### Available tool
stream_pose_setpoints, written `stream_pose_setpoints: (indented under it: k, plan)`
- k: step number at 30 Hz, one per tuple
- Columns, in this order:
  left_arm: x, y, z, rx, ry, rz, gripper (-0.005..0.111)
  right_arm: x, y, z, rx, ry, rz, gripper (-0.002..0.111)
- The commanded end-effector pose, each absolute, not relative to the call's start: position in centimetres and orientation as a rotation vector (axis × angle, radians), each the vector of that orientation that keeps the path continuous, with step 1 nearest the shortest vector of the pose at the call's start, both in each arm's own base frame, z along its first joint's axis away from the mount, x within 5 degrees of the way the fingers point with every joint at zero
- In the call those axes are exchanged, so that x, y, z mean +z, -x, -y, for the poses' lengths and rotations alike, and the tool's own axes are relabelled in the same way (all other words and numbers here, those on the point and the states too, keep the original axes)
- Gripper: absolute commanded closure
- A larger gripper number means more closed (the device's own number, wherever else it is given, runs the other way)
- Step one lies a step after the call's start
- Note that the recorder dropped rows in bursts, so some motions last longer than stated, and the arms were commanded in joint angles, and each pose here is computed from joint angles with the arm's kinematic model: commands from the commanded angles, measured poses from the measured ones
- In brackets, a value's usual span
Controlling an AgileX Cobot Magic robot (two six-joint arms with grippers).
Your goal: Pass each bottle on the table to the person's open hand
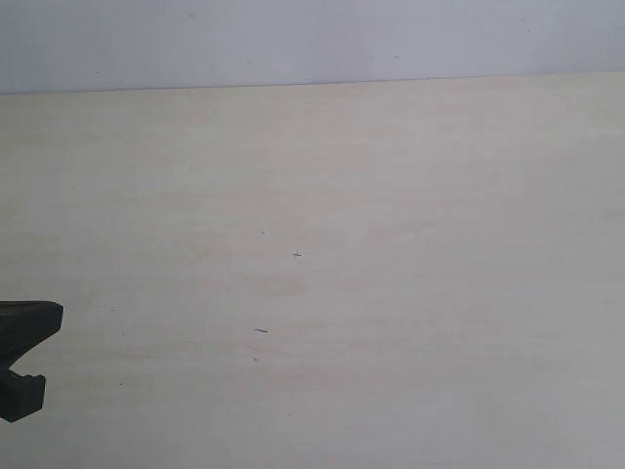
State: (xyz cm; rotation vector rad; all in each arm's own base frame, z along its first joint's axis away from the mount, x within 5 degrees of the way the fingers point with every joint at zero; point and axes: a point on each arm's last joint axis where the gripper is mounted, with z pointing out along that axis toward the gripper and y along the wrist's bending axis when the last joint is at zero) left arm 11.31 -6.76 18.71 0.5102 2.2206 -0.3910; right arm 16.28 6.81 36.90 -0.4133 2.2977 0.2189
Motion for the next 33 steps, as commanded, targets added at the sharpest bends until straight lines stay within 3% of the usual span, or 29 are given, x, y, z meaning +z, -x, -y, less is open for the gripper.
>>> stream_pose_setpoints:
  k: [1, 16, 23, 33]
  plan:
    - [18.8, -11.3, 6.7, -0.388, -0.508, -2.212, 0.107, 37.7, -15.5, -6.7, 0.283, 0.35, -2.244, 0.108]
    - [18.8, -11.3, 6.7, -0.388, -0.508, -2.212, 0.107, 39.9, -11.8, -5.1, 0.421, 0.186, -1.983, 0.108]
    - [18.8, -11.3, 6.7, -0.388, -0.508, -2.212, 0.107, 37.8, -8.9, -3.8, 0.456, 0.159, -1.726, 0.108]
    - [18.8, -11.3, 6.7, -0.388, -0.508, -2.212, 0.107, 33.3, -6.2, -1.8, 0.298, 0.144, -1.538, 0.108]
